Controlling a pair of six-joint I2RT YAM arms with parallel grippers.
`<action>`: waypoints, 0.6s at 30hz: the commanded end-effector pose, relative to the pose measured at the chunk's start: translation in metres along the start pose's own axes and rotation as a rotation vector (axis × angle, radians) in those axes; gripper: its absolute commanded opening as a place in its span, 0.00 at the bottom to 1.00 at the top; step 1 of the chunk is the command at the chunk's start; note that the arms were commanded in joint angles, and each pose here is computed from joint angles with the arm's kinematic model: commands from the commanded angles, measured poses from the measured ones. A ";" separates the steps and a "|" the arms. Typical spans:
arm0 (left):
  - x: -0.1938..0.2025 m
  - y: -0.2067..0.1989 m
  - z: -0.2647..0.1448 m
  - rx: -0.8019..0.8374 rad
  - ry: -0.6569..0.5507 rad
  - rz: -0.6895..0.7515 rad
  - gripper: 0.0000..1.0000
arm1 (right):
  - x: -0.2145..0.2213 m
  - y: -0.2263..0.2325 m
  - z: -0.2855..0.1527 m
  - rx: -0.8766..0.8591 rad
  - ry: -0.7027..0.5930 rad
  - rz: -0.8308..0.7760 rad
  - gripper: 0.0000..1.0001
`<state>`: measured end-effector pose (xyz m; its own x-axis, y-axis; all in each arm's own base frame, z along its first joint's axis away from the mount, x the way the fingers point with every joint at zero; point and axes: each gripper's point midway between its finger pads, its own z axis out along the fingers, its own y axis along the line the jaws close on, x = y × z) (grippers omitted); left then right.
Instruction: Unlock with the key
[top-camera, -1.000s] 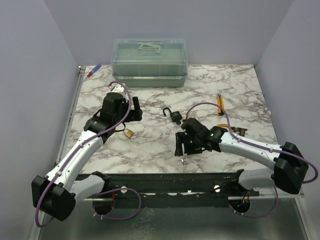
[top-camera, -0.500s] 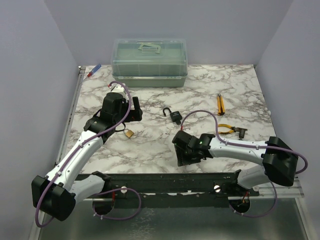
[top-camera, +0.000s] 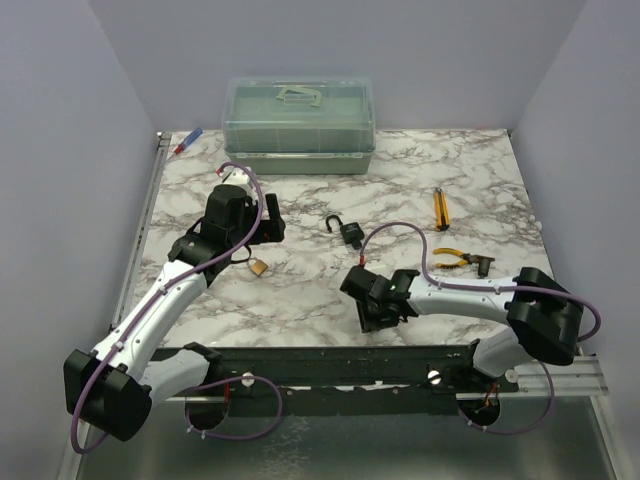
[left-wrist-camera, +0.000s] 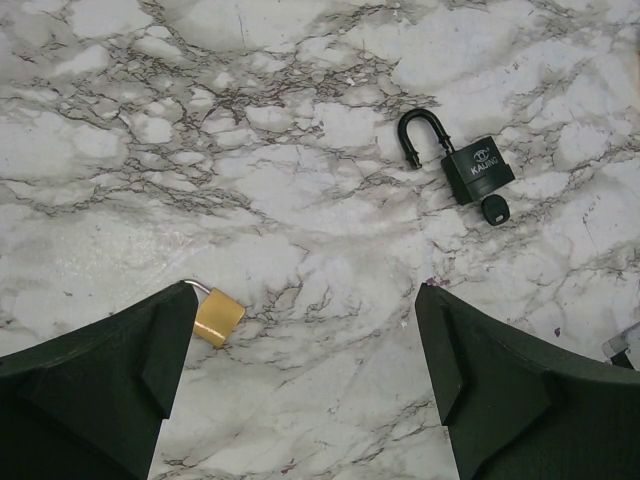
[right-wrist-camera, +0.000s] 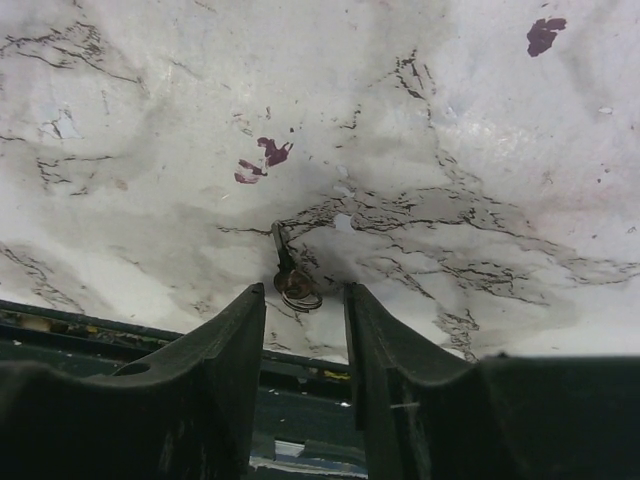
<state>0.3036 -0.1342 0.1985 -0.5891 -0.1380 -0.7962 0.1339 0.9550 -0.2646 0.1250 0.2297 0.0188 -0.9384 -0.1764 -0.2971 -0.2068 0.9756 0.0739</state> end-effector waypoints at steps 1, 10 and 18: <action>0.002 0.001 0.003 0.006 0.007 0.013 0.98 | 0.003 -0.005 0.010 0.036 -0.010 -0.026 0.40; 0.002 0.001 0.004 0.004 0.009 0.014 0.98 | 0.010 -0.010 0.019 0.056 -0.009 -0.045 0.15; 0.003 0.001 0.004 0.005 0.010 0.015 0.98 | 0.003 -0.011 0.024 0.045 -0.066 -0.052 0.00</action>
<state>0.3044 -0.1345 0.1955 -0.5960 -0.1343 -0.7917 0.1321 0.9561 -0.2616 0.1257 0.2295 0.0129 -0.9222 -0.2067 -0.3267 -0.2389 0.9691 0.0611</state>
